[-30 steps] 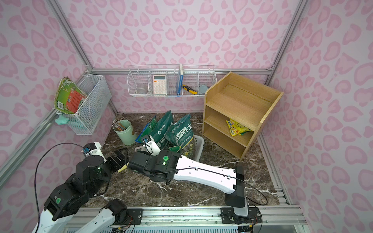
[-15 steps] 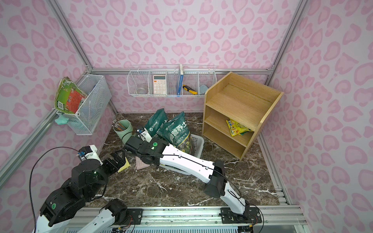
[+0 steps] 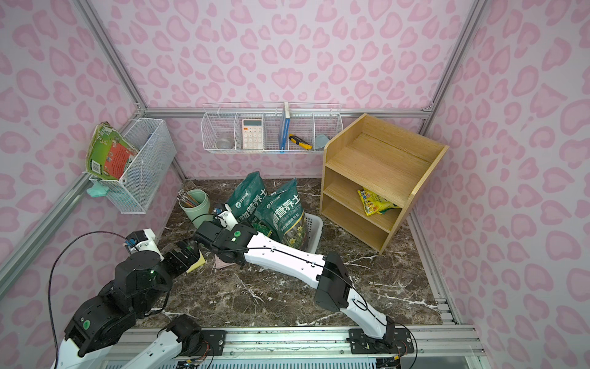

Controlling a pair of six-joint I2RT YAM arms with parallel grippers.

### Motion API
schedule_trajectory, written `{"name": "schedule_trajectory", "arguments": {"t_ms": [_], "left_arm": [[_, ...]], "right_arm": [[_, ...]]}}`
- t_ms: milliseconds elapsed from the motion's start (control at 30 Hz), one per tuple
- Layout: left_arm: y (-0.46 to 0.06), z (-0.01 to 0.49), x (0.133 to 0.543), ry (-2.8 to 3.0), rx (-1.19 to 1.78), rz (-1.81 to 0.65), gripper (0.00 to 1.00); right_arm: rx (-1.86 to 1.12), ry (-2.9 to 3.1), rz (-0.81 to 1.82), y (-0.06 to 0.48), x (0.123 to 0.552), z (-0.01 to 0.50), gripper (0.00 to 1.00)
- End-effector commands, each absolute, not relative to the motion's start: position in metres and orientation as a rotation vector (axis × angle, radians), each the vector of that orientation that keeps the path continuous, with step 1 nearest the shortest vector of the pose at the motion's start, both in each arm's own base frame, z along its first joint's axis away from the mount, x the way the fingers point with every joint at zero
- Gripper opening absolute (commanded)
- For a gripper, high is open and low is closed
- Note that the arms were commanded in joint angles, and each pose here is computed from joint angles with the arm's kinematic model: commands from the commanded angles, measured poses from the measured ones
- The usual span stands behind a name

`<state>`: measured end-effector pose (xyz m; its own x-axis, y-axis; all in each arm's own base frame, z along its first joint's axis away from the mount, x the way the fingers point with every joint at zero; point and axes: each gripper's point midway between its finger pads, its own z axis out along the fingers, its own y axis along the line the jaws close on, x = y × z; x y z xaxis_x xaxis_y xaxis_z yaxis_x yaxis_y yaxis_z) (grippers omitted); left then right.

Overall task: Take down the fertilizer bag from the shelf
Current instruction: Place the fertilizer bag in the storage box.

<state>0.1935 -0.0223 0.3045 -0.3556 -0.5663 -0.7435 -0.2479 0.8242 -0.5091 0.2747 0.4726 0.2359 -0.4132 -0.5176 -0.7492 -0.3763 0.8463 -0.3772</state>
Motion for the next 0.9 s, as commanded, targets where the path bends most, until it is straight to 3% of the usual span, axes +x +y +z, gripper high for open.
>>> {"name": "schedule_trajectory", "arguments": {"t_ms": [0, 133, 300, 567, 700, 867], "left_arm": [[-0.023, 0.306, 0.194, 1.942, -0.600, -0.378, 0.99], [-0.019, 0.306, 0.192, 1.936, -0.611, -0.369, 0.99], [-0.014, 0.312, 0.183, 1.926, -0.613, -0.382, 0.99], [-0.014, 0.361, 0.169, 1.931, -0.493, -0.385, 0.99], [-0.027, 0.369, 0.176, 2.007, -0.419, -0.370, 0.99], [-0.018, 0.402, 0.177, 1.966, -0.401, -0.311, 0.99]], "right_arm": [[-0.570, 1.902, -0.182, 0.485, 0.278, 0.270, 0.00], [-0.578, 1.900, -0.159, 0.494, 0.279, 0.269, 0.00], [-0.625, 1.927, -0.211, 0.494, 0.270, 0.220, 0.00], [-0.673, 2.008, -0.080, 0.481, 0.269, 0.167, 0.00], [-0.641, 1.996, -0.052, 0.471, 0.277, 0.181, 0.00], [-0.598, 1.916, -0.012, 0.473, 0.283, 0.236, 0.00]]}}
